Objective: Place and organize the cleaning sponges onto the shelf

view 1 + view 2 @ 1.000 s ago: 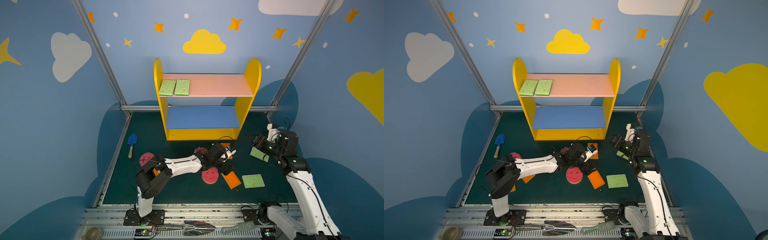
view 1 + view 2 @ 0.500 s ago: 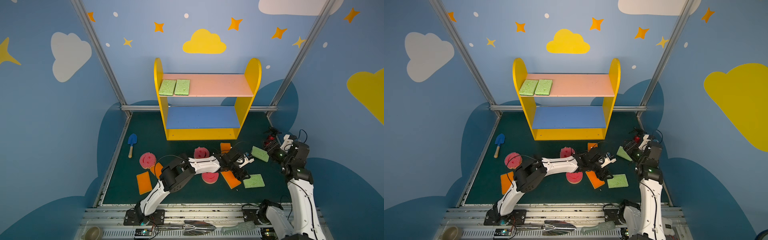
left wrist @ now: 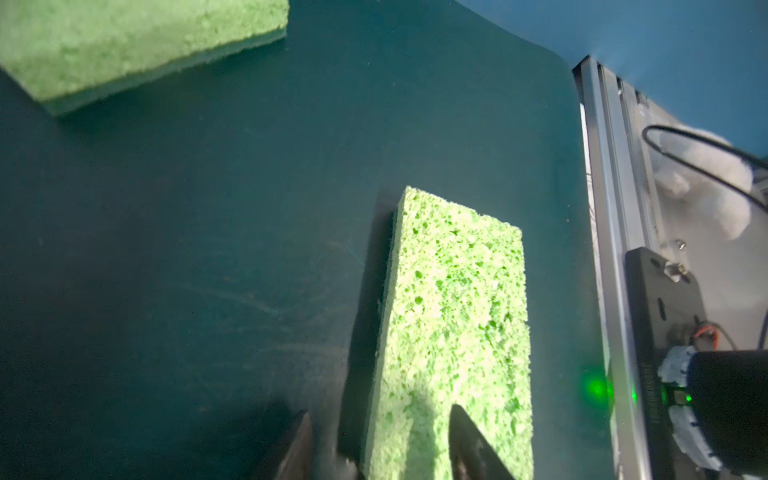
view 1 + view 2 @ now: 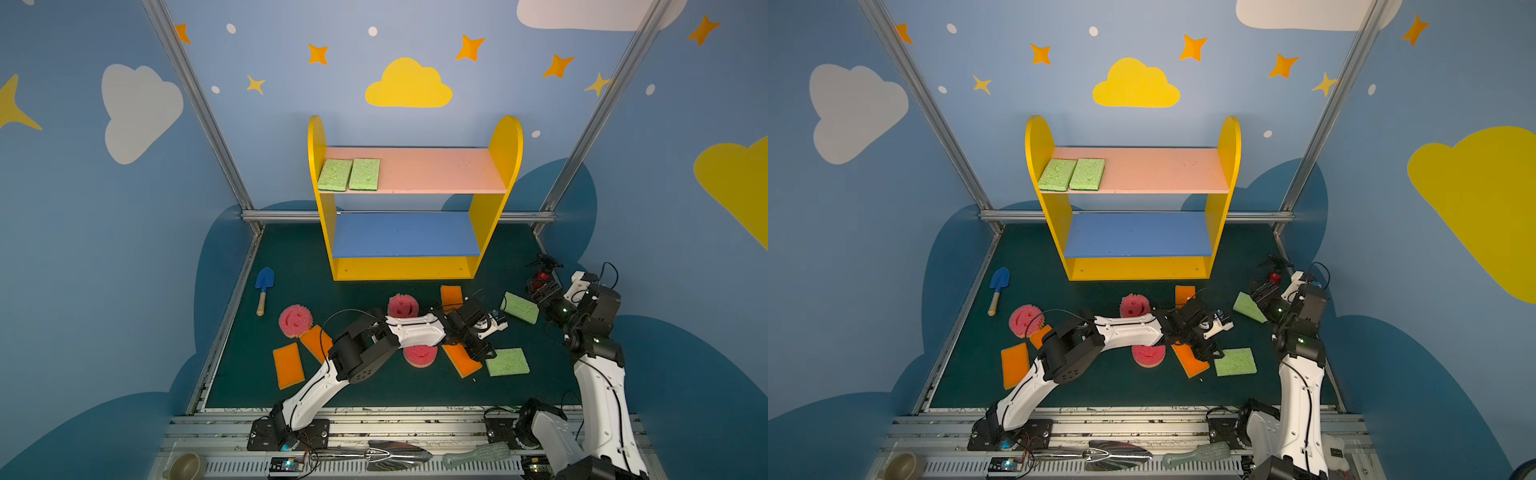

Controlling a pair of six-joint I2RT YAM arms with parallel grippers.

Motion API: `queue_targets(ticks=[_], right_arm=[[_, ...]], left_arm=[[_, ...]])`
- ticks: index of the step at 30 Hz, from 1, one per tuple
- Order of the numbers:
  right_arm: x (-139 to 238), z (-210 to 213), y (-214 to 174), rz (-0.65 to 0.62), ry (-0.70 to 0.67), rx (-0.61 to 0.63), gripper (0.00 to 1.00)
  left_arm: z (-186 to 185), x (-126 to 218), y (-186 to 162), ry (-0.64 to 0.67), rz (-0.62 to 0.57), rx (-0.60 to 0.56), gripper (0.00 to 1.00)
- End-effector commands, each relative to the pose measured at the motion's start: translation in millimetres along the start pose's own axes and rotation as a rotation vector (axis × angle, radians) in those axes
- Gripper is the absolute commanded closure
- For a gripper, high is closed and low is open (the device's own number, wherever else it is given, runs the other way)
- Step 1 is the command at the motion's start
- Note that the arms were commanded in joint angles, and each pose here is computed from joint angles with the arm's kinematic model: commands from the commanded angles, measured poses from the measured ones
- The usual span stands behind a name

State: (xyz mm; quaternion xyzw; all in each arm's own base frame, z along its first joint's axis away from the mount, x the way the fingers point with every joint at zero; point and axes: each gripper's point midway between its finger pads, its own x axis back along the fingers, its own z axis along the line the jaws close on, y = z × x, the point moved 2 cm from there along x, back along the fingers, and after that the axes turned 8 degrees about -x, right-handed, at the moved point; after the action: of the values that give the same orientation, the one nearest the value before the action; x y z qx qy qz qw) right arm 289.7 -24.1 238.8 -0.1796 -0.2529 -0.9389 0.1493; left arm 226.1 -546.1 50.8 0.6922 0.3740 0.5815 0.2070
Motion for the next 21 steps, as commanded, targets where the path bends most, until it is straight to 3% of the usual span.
queue_targets(ticks=[1, 8, 17, 21], right_arm=[[0.7, 4.8, 2.2, -0.005, 0.031, -0.005, 0.37], [3.4, 8.5, 2.3, -0.005, 0.044, -0.017, 0.37], [7.8, 15.0, 2.9, -0.010, 0.066, -0.023, 0.37], [10.7, 19.2, 4.6, -0.014, 0.077, -0.030, 0.37]], left_arm=[[-2.3, -15.0, -17.0, -0.014, 0.043, 0.007, 0.60], [-10.0, -21.1, -26.3, 0.000, 0.074, -0.012, 0.61], [2.5, -13.6, -27.1, 0.119, 0.092, -0.007, 0.97], [4.9, 2.4, -13.2, 0.147, 0.058, 0.008, 0.97]])
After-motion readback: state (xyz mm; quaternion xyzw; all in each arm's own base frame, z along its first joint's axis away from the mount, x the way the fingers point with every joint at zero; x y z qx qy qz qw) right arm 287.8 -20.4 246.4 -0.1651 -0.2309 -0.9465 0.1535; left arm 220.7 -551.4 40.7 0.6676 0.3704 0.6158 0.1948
